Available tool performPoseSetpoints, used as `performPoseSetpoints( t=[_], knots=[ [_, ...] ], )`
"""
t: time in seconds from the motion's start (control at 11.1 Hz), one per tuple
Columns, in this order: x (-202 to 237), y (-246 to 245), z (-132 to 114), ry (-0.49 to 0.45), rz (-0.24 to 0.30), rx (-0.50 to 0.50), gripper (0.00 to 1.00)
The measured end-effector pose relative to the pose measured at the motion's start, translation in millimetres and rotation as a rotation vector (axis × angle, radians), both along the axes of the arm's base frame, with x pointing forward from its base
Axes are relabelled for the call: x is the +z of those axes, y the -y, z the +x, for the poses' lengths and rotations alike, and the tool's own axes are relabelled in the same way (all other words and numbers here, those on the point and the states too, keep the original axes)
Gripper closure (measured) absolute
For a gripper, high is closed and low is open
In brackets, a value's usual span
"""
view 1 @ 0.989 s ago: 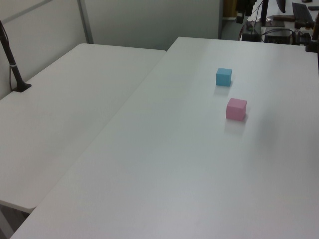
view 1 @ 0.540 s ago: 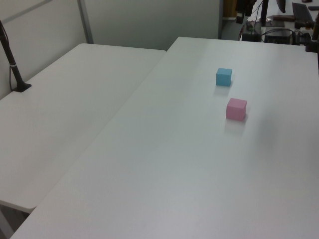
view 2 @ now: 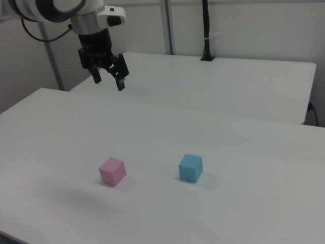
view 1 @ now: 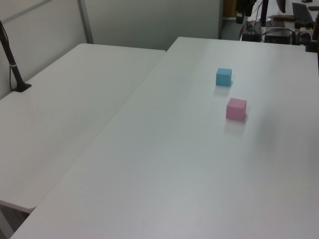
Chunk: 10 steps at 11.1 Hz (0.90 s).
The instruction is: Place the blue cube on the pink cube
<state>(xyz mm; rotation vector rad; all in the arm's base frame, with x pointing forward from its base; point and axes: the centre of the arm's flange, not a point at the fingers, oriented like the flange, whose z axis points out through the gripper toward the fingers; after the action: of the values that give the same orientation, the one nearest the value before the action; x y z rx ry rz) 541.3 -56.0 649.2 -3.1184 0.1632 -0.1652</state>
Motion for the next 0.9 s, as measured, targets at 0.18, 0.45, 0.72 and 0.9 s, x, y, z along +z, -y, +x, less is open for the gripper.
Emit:
performPoseSetpoints(
  t=[0.18, 0.45, 0.72, 0.9],
  knots=[
    [0.0, -0.6, 0.1, 0.0, 0.0, 0.001, 0.0],
    [0.0, -1.2, 0.1, 0.0, 0.0, 0.002, 0.0],
    [0.0, -2.3, 0.2, 0.0, 0.0, 0.004, 0.0],
    [-0.1, -2.4, 0.2, 0.0, 0.0, 0.004, 0.0]
  ],
)
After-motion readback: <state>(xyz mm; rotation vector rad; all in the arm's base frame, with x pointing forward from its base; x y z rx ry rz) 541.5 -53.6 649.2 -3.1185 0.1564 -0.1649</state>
